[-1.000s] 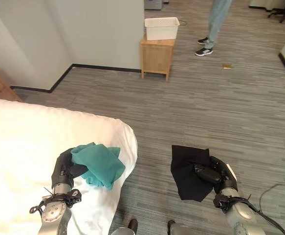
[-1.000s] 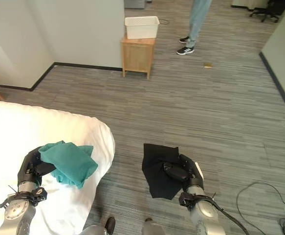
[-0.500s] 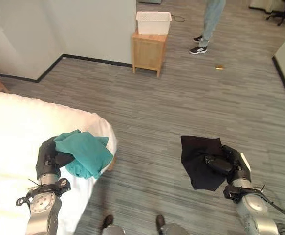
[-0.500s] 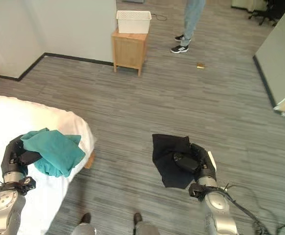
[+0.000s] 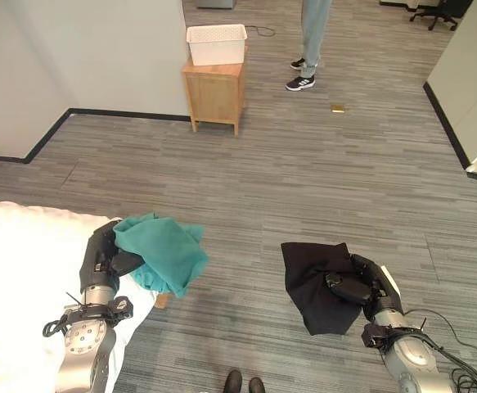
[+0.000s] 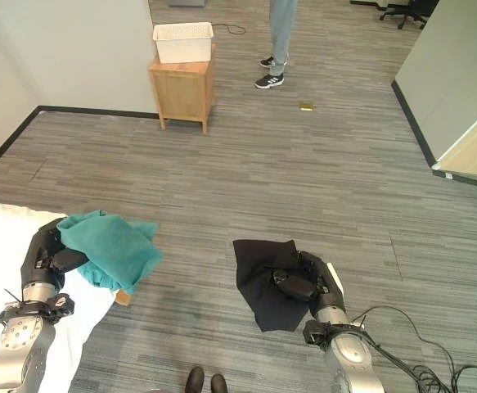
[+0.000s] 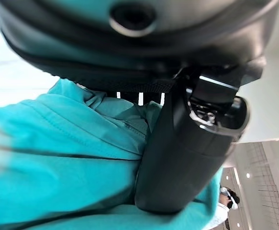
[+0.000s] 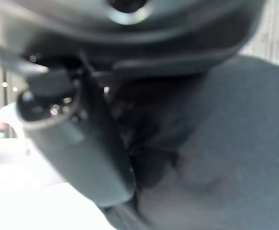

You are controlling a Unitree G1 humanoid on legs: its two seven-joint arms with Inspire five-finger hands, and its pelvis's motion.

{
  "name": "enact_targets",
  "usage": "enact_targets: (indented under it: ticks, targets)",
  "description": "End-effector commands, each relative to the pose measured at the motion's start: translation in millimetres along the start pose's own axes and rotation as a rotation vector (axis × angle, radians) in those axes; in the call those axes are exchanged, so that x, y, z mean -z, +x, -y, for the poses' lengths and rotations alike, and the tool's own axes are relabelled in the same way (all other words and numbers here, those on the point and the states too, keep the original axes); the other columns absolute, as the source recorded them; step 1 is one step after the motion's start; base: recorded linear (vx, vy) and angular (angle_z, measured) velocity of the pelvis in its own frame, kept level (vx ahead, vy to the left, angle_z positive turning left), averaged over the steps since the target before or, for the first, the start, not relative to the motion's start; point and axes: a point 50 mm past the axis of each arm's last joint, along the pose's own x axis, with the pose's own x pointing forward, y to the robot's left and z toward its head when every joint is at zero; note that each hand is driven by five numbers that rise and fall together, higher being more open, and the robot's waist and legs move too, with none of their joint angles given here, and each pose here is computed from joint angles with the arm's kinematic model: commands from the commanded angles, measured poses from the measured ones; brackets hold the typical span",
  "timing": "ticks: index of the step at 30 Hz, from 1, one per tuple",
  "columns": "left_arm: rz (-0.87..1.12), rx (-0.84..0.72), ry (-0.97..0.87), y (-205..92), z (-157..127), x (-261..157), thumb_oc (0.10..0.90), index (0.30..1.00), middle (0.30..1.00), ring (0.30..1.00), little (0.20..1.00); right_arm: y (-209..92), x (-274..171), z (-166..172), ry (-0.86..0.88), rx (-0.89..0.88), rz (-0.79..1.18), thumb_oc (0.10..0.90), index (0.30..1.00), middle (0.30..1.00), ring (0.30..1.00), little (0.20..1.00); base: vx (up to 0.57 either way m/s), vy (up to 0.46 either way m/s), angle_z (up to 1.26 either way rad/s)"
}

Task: Pick up bed clothes into laundry basket.

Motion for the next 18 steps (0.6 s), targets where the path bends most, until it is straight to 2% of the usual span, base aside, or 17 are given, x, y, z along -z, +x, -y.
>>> enact_targets:
  ticks: [1,5,10,13,15,18]
  targets:
    - [0.25,-0.093,0.041,2.3,-28.2,-44.7,0.4,0.3,0.3,0.3,0.3,9.1,-68.6,7.7,-0.03,0.003,0.335,0.4,0.3,0.3,0.3,0.3,0.09,0.059,0.0]
    - [0.231,-0.123,0.055,3.5,-34.4,-42.5,0.4,0.3,0.3,0.3,0.3,15.0,-85.3,0.2,-0.018,-0.005,0.413,0.4,0.3,0.3,0.3,0.3,0.09,0.075,-0.03]
    - [0.261,-0.079,0.102,11.1,-28.0,-51.5,0.4,0.3,0.3,0.3,0.3,12.4,-77.9,-4.3,-0.022,-0.015,0.392,0.4,0.3,0.3,0.3,0.3,0.21,0.049,0.09]
    - [0.286,-0.056,0.099,14.0,-23.3,-57.0,0.4,0.3,0.3,0.3,0.3,7.0,-73.4,5.0,-0.024,0.011,0.37,0.4,0.3,0.3,0.3,0.3,0.37,-0.041,0.35]
    - [0.355,-0.037,0.096,23.3,-14.8,-71.2,0.4,0.3,0.3,0.3,0.3,-5.0,-75.4,24.8,-0.018,0.102,0.398,0.4,0.3,0.3,0.3,0.3,0.74,-0.18,0.47]
    - [0.351,-0.031,0.08,27.3,-9.5,-69.2,0.4,0.3,0.3,0.3,0.3,-9.8,-75.0,31.5,0.003,0.144,0.409,0.4,0.3,0.3,0.3,0.3,0.72,-0.251,1.01]
